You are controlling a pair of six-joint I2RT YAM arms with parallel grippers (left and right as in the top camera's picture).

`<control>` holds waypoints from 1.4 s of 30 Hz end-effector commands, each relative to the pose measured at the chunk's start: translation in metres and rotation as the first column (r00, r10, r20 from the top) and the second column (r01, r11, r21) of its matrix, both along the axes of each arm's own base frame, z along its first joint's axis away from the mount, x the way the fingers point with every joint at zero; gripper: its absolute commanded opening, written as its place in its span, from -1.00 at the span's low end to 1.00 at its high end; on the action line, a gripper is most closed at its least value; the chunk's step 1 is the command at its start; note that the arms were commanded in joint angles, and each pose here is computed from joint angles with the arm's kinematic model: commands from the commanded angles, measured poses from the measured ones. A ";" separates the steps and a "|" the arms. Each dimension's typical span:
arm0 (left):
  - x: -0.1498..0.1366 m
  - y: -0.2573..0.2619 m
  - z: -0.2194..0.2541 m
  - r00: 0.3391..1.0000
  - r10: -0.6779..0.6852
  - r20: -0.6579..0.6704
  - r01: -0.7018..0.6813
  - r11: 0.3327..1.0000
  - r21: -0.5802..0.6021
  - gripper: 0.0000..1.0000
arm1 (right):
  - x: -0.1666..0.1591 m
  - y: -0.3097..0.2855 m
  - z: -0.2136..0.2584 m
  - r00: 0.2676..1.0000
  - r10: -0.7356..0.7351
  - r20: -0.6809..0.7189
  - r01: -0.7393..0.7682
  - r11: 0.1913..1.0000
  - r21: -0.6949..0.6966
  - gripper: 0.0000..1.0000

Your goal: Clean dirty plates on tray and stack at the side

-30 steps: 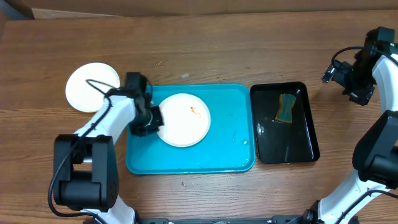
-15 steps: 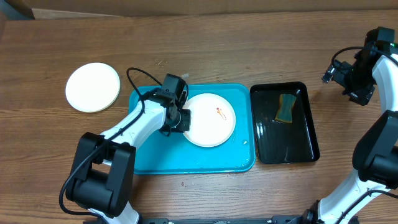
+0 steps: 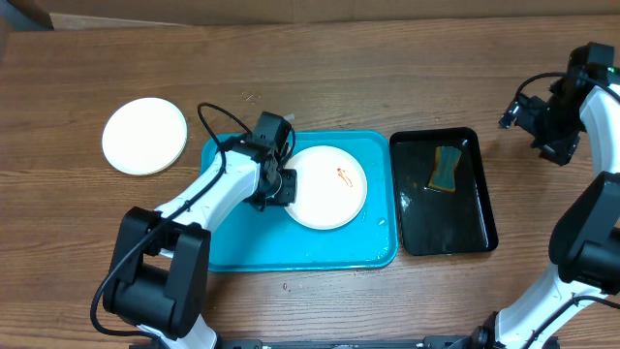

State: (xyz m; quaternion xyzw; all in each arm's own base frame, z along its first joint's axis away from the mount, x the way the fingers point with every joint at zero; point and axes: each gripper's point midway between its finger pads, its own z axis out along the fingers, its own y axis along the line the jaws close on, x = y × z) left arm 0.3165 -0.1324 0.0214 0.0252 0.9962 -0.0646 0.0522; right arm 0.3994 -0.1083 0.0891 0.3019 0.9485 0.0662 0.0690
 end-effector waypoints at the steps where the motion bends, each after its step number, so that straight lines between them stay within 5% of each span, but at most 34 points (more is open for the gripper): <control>1: 0.016 -0.003 0.017 0.998 0.017 0.055 -0.017 1.000 -0.009 -0.46 | 0.011 0.005 0.021 0.997 0.027 0.076 -0.028 0.999 0.017 1.00; 11: 0.018 0.003 0.016 0.992 0.109 0.061 -0.110 0.994 0.015 -0.21 | 0.002 0.053 0.038 0.969 0.248 0.021 -0.248 0.969 0.018 0.68; 18: 0.017 0.003 0.009 0.991 0.129 0.042 -0.130 0.991 0.019 -0.27 | -0.027 0.096 0.017 0.931 0.341 -0.131 -0.342 0.940 0.020 0.41; 27: 0.017 0.003 0.009 0.991 0.130 0.042 -0.131 0.991 0.019 -0.27 | -0.038 0.133 -0.035 0.895 0.422 -0.144 -0.423 0.906 0.025 0.40; 35: 0.017 0.003 0.009 0.991 0.130 0.041 -0.131 0.991 0.019 -0.27 | -0.036 0.142 -0.062 0.890 0.443 -0.105 -0.445 0.896 0.008 -0.10; 42: 0.017 0.003 0.009 0.991 0.131 0.042 -0.131 0.991 0.019 -0.23 | -0.041 0.142 -0.069 0.893 0.435 -0.116 -0.436 0.900 0.012 0.10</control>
